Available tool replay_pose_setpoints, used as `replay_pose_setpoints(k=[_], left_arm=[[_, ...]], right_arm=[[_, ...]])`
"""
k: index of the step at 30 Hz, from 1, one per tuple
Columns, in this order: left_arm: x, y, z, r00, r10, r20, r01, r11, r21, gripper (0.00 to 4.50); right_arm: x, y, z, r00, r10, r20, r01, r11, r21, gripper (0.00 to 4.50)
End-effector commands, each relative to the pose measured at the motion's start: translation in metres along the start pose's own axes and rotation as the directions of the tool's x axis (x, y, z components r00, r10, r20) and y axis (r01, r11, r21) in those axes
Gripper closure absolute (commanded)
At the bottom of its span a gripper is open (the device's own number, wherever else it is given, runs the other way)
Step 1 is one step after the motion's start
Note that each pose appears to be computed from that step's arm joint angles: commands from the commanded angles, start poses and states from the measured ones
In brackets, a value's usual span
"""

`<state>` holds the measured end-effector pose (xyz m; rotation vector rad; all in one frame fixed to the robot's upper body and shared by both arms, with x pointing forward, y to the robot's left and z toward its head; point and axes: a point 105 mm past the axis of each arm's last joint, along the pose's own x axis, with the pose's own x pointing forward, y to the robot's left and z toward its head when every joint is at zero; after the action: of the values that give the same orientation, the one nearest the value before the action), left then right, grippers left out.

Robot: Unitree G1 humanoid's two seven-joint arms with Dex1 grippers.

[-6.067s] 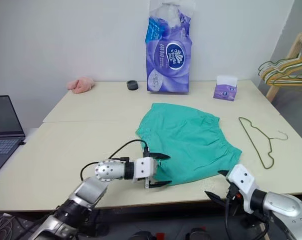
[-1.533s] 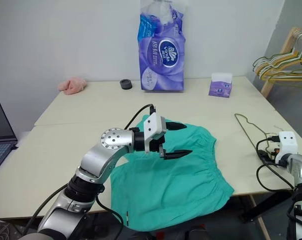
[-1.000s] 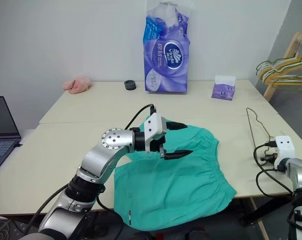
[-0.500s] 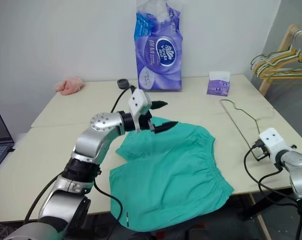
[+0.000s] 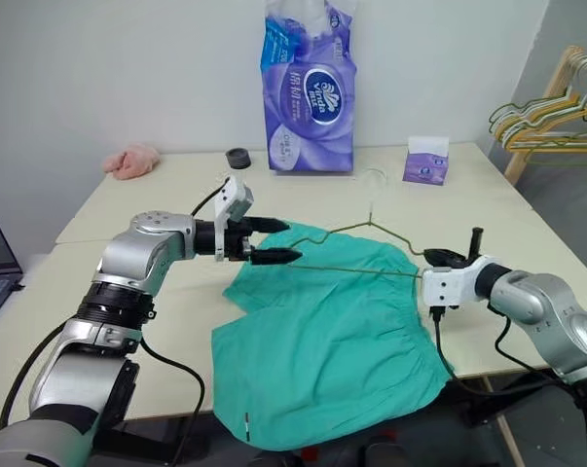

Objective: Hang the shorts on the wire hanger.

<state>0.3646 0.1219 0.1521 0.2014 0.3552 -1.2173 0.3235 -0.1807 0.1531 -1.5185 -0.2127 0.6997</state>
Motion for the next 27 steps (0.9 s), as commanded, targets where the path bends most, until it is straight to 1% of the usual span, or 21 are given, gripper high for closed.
replay_pose_setpoints(k=[1,6,10,14,22,25,26,27], left_arm=[[0.003,-0.018,-0.016,0.992,-0.107,-0.063,0.104,0.994,-0.038,0.0],[0.007,-0.031,-0.031,0.98,-0.169,-0.101,0.163,0.985,-0.057,0.0],[0.009,-0.031,-0.029,0.981,-0.172,-0.085,0.167,0.984,-0.069,0.0],[0.01,-0.031,-0.028,0.981,-0.175,-0.081,0.17,0.983,-0.069,0.84],[0.011,-0.044,-0.037,0.964,-0.243,-0.111,0.236,0.969,-0.072,3.36],[0.012,-0.046,-0.038,0.963,-0.246,-0.114,0.239,0.968,-0.072,4.27],[0.012,-0.045,-0.038,0.963,-0.244,-0.114,0.237,0.969,-0.071,4.48],[0.012,-0.046,-0.038,0.963,-0.242,-0.114,0.235,0.969,-0.072,4.5]], right_arm=[[0.0,-0.019,0.016,0.994,-0.066,0.084,0.072,0.995,-0.074,4.48],[0.0,-0.023,0.028,0.987,-0.075,0.144,0.089,0.991,-0.095,4.48],[0.0,-0.022,0.029,0.986,-0.069,0.153,0.085,0.991,-0.102,4.48],[-0.001,-0.019,0.031,0.985,-0.055,0.163,0.073,0.992,-0.102,4.5],[-0.003,-0.019,0.034,0.983,-0.067,0.169,0.083,0.993,-0.089,4.5],[-0.003,-0.016,0.037,0.983,-0.042,0.178,0.061,0.993,-0.1,4.5],[-0.004,-0.014,0.039,0.981,-0.033,0.192,0.053,0.994,-0.099,4.5],[-0.005,-0.013,0.041,0.978,-0.03,0.206,0.05,0.994,-0.093,4.5]])
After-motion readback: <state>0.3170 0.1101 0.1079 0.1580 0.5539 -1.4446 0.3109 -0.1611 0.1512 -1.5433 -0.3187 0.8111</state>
